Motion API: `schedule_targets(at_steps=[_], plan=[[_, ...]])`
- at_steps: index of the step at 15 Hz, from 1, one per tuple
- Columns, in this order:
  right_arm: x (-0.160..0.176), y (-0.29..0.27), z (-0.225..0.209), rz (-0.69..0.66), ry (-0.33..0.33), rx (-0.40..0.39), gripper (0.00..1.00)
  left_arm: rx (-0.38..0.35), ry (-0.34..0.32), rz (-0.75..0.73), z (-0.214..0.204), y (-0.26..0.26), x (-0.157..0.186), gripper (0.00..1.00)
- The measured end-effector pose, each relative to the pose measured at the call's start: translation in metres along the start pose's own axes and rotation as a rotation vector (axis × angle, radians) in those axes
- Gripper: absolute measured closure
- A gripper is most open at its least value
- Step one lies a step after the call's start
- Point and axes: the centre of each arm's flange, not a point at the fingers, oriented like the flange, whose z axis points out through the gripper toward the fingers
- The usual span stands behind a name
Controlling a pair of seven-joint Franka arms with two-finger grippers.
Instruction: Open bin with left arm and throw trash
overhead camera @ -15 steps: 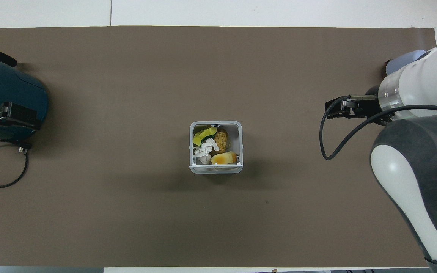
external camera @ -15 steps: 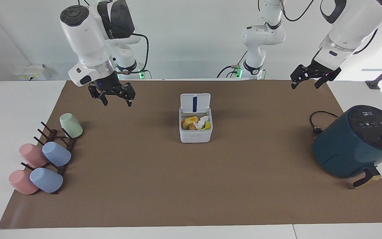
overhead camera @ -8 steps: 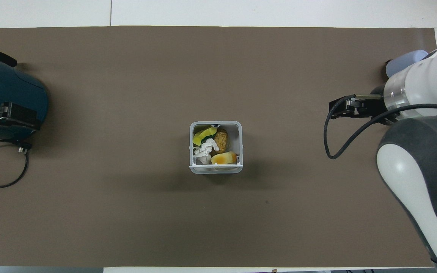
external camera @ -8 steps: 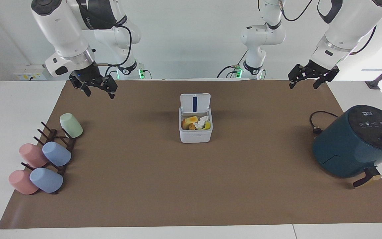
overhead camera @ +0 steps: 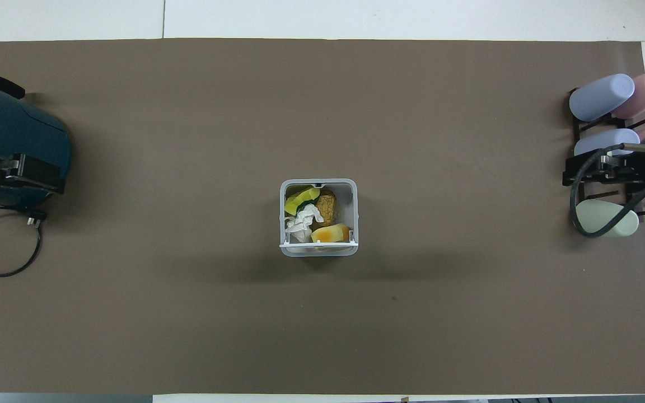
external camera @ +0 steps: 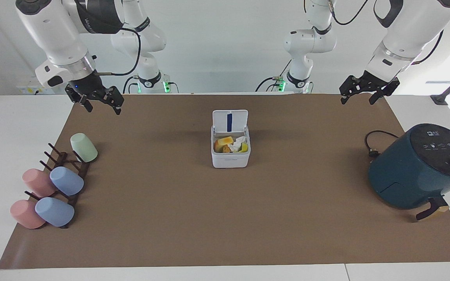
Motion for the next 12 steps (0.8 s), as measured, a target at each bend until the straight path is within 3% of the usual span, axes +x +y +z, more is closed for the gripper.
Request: schedule_targets(at_steps=[12], plan=[[-0.0005, -0.0041, -0.0013, -0.009, 0.003, -0.004, 0.0, 0.0, 0.0, 0.0, 0.0, -0.0001, 0.0, 0.0]])
